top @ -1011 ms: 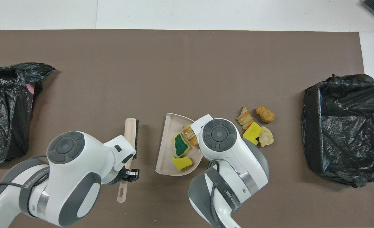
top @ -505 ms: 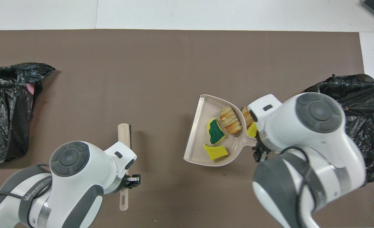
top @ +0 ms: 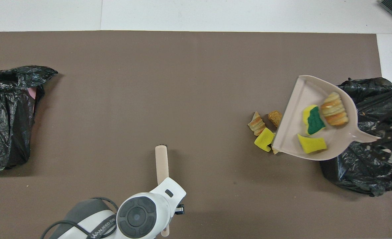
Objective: Sweep and dump trash in bin
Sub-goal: 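Carry the loaded dustpan over the nearer black bag with the right gripper, then tip the dustpan into the black bag with the right gripper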
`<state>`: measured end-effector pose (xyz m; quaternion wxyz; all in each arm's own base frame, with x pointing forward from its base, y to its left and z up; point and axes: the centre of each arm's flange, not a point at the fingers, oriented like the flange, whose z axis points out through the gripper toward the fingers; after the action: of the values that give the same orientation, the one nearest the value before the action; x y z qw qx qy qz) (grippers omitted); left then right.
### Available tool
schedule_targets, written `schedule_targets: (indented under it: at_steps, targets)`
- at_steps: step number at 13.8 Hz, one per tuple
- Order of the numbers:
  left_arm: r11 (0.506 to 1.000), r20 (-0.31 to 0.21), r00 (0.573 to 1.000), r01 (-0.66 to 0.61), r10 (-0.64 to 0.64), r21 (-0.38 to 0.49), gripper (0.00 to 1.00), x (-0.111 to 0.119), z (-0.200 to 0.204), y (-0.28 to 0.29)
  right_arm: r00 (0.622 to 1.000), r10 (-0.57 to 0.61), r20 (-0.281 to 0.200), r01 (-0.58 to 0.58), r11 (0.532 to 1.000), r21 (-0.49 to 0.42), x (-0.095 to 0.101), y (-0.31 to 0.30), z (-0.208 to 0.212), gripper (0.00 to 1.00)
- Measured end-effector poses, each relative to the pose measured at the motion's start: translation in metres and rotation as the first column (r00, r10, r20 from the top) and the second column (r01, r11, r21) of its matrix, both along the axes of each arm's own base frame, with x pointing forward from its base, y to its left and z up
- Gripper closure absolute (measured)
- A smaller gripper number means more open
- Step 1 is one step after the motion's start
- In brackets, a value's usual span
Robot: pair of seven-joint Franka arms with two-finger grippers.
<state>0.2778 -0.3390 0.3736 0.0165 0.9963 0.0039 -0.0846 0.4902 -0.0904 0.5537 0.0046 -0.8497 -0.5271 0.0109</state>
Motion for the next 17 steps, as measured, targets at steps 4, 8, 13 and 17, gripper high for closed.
schedule_targets:
  at_steps: [4, 8, 13, 17]
  targets:
    - [1.0, 0.022, 1.0, -0.013, 0.013, -0.01, 0.73, -0.034, -0.028, -0.041, 0.998, -0.028, 0.049, 0.035, 0.988, -0.15, -0.017, -0.122, -0.002, 0.68]
    - [1.0, -0.004, 1.0, 0.014, -0.014, -0.014, 0.73, -0.054, -0.047, -0.058, 0.985, 0.156, -0.075, -0.173, 0.881, -0.441, -0.002, -0.142, -0.01, 0.68]
    - [0.999, -0.003, 1.0, 0.015, -0.015, -0.036, 0.73, -0.058, -0.053, -0.071, 0.926, 0.31, -0.218, -0.378, 0.725, -0.576, 0.022, -0.091, -0.02, 0.68]
    - [0.996, -0.05, 0.997, -0.058, 0.054, -0.072, 0.73, -0.05, -0.049, -0.075, 0.888, 0.358, -0.287, -0.457, 0.633, -0.625, 0.027, -0.078, -0.029, 0.68]
